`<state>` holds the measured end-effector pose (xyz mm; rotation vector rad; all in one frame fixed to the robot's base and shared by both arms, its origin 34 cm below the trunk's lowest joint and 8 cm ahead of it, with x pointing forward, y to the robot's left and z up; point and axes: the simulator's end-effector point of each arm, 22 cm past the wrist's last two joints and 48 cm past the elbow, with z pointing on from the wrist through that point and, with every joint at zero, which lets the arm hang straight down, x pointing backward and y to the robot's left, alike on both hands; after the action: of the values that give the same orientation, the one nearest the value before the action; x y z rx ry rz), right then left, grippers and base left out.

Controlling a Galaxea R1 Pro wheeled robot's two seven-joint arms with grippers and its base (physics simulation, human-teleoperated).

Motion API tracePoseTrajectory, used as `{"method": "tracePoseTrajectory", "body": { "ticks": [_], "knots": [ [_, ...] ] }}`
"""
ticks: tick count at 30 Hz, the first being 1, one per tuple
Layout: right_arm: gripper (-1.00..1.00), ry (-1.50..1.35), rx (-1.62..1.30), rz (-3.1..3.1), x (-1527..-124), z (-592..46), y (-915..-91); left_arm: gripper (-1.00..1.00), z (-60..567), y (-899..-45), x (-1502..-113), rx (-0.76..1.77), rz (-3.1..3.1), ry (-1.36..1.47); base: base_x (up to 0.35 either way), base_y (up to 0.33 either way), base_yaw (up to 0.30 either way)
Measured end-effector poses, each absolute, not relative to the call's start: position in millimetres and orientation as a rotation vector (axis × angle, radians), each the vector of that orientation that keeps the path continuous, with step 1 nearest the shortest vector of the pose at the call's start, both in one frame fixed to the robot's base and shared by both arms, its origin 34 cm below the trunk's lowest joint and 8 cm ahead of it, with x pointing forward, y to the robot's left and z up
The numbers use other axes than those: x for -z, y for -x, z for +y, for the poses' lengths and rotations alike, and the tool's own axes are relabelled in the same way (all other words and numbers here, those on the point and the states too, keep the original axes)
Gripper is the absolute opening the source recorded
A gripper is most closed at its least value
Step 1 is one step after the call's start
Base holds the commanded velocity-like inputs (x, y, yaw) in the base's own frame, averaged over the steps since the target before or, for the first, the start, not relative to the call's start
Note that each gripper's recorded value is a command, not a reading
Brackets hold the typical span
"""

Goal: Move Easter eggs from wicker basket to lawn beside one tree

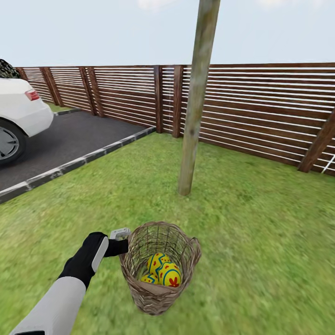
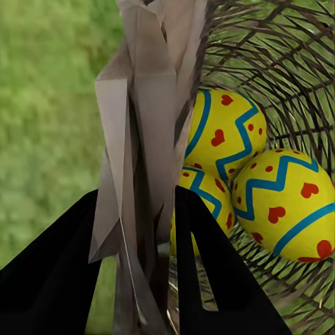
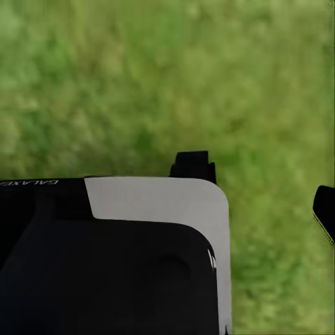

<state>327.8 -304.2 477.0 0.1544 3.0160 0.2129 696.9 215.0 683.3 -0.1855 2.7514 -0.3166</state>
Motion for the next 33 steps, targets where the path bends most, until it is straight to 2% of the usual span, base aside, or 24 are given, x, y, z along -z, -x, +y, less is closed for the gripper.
{"method": "tracePoseTrajectory", "body": {
  "ticks": [33],
  "knots": [
    [1.00,-0.151,-0.218,3.019,-477.4,-306.1,-327.2,-1.00,218.8,-696.9,-683.0,0.311,2.751,0.191,0.341,0.000,0.000]
  ]
}}
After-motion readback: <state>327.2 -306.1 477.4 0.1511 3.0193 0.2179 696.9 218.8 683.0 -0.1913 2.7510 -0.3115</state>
